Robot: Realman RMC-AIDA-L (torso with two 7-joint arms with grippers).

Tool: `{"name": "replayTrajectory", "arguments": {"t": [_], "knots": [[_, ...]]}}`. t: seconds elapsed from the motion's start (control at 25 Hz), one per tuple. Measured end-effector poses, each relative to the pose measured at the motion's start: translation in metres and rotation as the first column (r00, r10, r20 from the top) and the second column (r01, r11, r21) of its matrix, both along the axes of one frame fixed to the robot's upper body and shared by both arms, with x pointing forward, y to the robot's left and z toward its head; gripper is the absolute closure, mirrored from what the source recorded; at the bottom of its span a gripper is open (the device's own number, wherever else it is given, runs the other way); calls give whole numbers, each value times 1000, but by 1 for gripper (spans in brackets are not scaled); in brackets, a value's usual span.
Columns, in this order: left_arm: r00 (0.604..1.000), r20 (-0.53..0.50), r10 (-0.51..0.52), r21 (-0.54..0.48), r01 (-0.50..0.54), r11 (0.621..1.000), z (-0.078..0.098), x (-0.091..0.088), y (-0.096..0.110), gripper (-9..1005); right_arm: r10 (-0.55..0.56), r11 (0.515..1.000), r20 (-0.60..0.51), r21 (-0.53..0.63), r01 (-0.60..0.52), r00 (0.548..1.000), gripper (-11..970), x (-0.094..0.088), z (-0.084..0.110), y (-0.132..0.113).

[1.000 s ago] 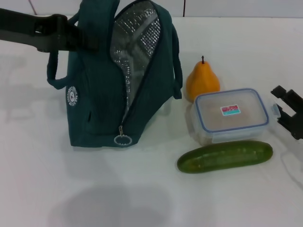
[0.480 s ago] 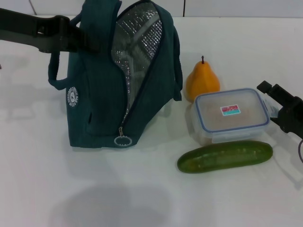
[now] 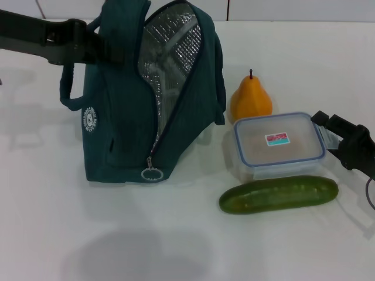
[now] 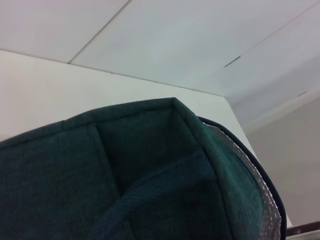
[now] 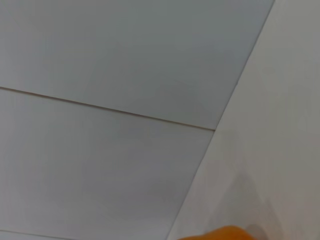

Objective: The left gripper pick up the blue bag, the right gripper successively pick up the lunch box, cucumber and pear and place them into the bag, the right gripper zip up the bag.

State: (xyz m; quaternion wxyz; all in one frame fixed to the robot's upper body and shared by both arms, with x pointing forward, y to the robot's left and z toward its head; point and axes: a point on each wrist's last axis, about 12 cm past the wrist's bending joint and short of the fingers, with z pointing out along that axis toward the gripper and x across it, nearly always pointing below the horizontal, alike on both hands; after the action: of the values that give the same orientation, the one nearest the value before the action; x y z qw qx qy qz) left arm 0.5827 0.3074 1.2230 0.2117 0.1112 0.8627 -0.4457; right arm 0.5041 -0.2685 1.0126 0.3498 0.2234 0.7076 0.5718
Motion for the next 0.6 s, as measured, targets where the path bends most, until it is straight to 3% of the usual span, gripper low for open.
{"name": "replayTrajectory", "arguments": {"t": [0.24, 0.6], "knots": [[1000, 0, -2, 0, 2, 1000, 0, 0, 0, 946, -7, 1000, 0, 2, 7, 1000, 629, 0, 0, -1], [1000, 10, -2, 5, 2, 1000, 2, -1, 0, 947, -11, 1000, 2, -3, 11, 1000, 780, -1, -1, -2]]}}
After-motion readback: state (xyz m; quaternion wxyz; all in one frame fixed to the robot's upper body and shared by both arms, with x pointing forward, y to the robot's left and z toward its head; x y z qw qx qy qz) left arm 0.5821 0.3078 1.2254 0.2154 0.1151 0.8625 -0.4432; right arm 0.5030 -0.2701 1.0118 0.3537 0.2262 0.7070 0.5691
